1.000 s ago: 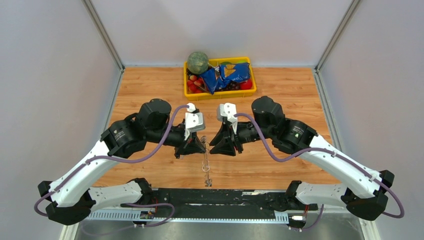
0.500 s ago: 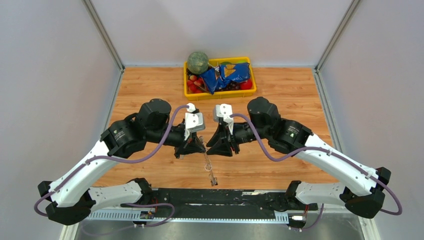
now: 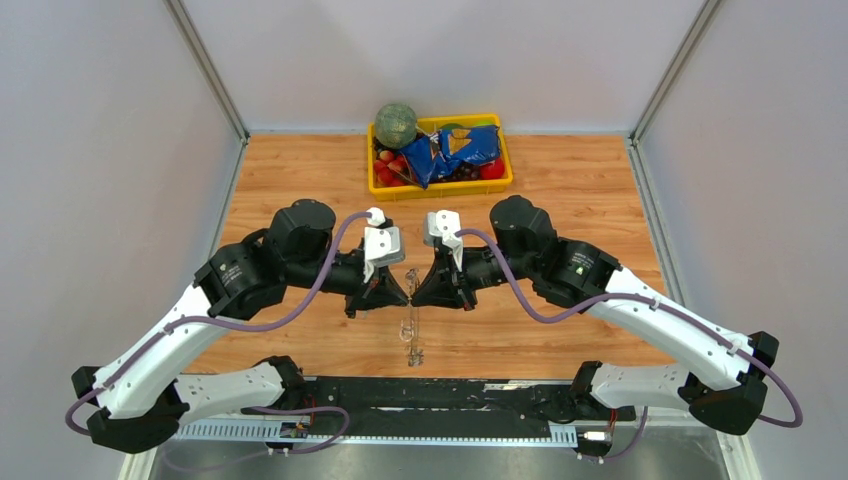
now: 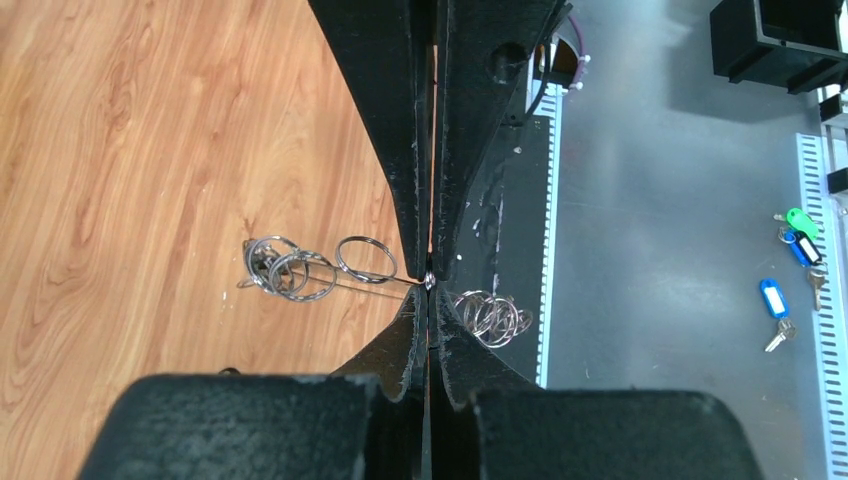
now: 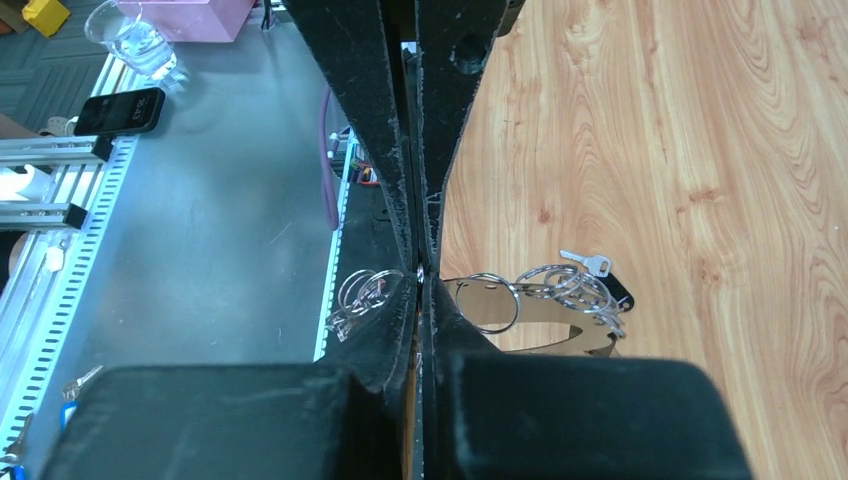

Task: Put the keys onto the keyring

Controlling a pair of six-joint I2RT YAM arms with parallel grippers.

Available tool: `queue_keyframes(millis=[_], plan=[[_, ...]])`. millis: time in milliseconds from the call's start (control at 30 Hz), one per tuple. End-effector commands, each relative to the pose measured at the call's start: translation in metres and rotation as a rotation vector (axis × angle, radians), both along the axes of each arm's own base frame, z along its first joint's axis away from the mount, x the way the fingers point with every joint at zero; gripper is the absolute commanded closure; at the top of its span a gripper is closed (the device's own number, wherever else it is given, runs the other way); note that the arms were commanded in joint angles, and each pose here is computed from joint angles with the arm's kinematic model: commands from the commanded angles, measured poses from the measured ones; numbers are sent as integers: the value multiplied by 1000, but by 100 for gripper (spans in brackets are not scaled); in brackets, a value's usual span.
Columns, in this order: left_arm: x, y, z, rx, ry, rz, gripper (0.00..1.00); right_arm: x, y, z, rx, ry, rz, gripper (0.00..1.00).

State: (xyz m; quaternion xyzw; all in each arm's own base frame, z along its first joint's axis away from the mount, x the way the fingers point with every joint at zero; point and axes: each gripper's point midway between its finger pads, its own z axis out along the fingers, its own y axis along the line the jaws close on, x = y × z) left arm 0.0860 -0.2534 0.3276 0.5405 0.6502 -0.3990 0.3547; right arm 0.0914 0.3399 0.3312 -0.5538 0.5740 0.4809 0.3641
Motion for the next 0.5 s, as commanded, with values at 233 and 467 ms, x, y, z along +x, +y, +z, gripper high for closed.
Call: queue_keyframes(millis=[233,467], plan=[[0,-3,34,-131,-96,-9,93,1,-1,33,150,-63,-70,100],[-6,5,74,-374,-208,28,61,-3,-19,77,374,-42,-160,100]])
